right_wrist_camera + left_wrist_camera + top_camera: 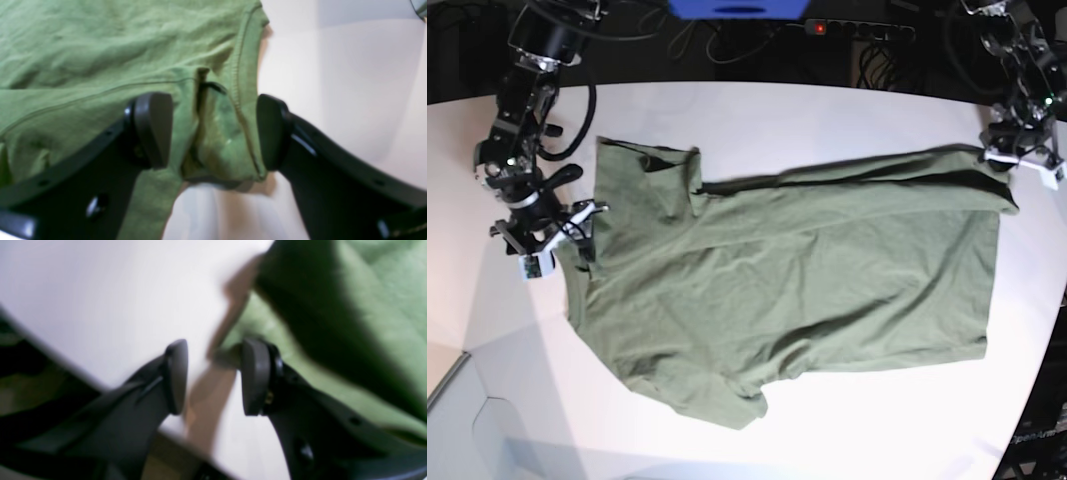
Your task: Layout the t-shirt on the table in an organized manner, then fold the t-shirt properly
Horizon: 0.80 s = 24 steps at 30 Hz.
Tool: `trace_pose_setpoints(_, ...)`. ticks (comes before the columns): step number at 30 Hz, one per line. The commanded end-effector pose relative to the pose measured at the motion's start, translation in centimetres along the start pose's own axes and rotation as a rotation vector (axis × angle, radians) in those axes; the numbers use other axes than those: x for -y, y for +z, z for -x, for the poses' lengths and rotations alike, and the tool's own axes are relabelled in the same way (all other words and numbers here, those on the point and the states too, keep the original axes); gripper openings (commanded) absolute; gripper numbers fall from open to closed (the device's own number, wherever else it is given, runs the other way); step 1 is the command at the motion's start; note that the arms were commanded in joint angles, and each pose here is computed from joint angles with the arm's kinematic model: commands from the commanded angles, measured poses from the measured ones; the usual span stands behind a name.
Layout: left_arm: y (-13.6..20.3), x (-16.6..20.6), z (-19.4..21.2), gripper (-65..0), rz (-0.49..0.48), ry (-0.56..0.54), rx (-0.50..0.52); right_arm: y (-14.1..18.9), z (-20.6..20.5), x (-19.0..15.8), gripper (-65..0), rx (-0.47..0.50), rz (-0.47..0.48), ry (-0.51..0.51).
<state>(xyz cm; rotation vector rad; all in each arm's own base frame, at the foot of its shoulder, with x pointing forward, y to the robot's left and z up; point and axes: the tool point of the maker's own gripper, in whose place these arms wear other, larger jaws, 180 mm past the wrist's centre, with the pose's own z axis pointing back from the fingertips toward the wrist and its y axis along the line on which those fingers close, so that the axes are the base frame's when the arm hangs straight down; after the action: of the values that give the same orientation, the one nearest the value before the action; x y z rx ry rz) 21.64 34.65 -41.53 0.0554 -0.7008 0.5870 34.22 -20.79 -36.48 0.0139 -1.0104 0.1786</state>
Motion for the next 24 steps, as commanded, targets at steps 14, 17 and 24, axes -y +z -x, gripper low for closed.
trace_pose_setpoints(14, -1.3, 1.5, -1.2, -39.6, 0.031, 0.003, 0.013, 0.2, -2.0, 0.7, -24.9, 0.062, 0.010, 0.013)
trace_pose_setpoints(17, -1.8, 2.2, -0.6, -39.8, 0.047, -0.031, -0.012, 0.2, -2.2, 0.7, -24.9, 0.065, 0.011, 0.014)
trace_pose_setpoints(24, -2.2, 2.3, 0.0, -54.5, 0.049, -0.037, -0.032, 1.1, -2.0, 3.5, -24.9, 0.066, 0.076, 0.000)
